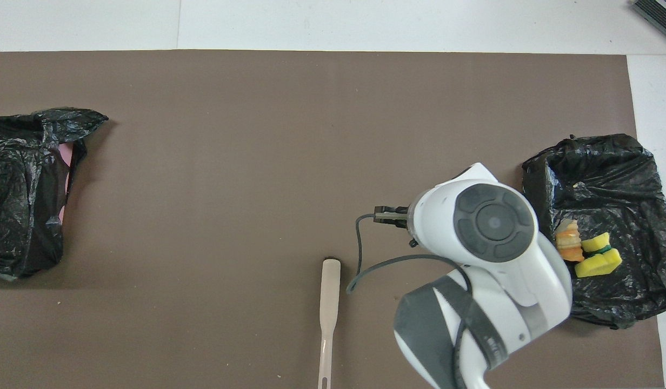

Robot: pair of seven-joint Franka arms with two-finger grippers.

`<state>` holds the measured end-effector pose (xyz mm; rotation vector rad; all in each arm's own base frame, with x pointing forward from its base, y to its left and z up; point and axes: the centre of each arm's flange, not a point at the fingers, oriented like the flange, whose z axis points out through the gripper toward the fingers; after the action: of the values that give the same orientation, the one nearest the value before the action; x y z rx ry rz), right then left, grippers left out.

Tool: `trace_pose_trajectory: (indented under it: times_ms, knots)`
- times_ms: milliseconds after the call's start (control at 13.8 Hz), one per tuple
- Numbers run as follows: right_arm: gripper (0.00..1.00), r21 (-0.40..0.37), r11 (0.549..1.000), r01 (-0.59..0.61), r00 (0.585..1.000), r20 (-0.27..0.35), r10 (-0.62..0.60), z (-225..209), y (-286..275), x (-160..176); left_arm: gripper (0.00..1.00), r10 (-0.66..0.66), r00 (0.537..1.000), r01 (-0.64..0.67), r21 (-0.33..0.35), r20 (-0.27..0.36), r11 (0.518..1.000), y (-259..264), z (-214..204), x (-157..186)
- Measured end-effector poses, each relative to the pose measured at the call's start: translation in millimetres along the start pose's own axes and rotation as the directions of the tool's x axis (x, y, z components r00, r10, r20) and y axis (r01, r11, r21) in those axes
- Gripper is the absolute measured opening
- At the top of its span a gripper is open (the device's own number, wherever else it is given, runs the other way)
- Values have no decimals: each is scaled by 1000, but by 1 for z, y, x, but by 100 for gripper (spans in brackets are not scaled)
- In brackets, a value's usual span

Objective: Sweep and dump trash in bin

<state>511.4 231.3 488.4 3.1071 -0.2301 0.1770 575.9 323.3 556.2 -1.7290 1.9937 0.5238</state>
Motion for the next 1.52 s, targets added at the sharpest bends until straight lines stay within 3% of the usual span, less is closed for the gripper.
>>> trace_pose_trajectory:
  times_ms: [289,506,650,939,1228,1517]
  knots:
    - [100,-20,1000,-1,1000,-2,1,-43,85,52,32,37,991,-33,-27,131,999,-7,-17,4]
    - [100,-32,999,-22,1000,-3,22,-74,138,66,32,-14,975,24,-44,220,999,-3,-23,13]
    - [100,-40,999,-22,1000,1,22,-91,166,68,32,-27,969,38,-44,245,998,2,-28,13]
    - [100,-35,999,-18,1000,0,18,-136,212,70,32,-40,963,43,-7,267,999,5,-64,13]
    - [100,-16,1000,-2,1000,5,2,-191,258,66,32,-189,950,205,-40,248,978,-13,-117,80]
    - [100,-9,1000,-10,999,39,11,-184,264,60,32,-513,844,530,-90,156,843,-26,-153,165]
